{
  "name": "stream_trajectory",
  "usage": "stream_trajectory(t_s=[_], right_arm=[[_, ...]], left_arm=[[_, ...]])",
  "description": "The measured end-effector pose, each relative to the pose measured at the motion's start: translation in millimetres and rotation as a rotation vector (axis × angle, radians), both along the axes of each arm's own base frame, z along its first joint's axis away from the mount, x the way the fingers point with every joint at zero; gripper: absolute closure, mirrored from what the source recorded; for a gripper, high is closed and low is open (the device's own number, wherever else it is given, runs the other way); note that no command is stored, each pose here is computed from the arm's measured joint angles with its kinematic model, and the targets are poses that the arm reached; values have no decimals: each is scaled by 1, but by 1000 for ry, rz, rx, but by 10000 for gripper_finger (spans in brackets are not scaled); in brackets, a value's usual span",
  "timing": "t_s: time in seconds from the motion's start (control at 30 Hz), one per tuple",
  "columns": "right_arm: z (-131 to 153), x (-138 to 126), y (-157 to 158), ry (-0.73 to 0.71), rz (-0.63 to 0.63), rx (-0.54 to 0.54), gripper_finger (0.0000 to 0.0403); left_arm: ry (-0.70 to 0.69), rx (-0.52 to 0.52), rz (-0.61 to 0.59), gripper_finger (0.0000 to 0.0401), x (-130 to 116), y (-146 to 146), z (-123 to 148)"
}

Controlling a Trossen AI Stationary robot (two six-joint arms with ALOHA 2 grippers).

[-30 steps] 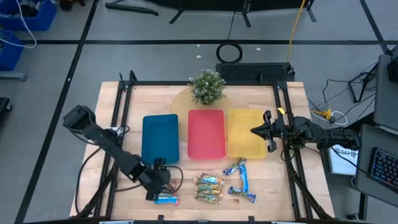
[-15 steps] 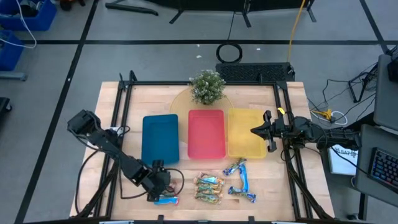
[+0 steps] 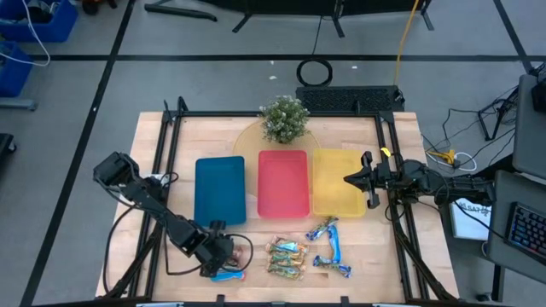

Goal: Pick and place Granola Bars by type
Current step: Put the red granola bar into the blue bin

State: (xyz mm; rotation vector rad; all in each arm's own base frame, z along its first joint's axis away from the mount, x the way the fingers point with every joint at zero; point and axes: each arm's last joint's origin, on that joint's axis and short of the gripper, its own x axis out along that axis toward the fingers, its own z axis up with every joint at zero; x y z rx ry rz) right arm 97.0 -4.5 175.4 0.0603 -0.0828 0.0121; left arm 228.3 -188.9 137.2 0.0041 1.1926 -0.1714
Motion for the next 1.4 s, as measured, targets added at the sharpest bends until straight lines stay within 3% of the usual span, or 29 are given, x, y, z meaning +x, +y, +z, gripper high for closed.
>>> stream_trajectory(t_s=[0.1, 0.17, 0.27, 0.5, 0.73, 0.83, 1.03, 1.4], right_arm=[[0, 0, 0, 0, 0, 0, 403], [0, 0, 0, 0, 0, 0, 403], [0, 0, 0, 0, 0, -1, 403], [0, 0, 0, 0, 0, -4, 403], [0, 0, 0, -1, 0, -3, 403], [0, 0, 0, 0, 0, -3, 403], [0, 0, 0, 0, 0, -3, 403], [0, 0, 0, -5, 0, -4, 403]], left_arm=[[-11, -13, -2, 338, 2, 0, 1], [-13, -23, -13, 360, 1, 0, 3], [-28, -43, -43, 362, 1, 0, 11], [-202, -63, -71, 342, -4, 6, 51], [-466, 85, -13, 366, -31, 46, 118], [-442, 136, 69, 367, -45, 73, 131], [-195, 270, 280, 360, -54, 114, 110], [-79, 200, 230, 355, -28, 125, 54]])
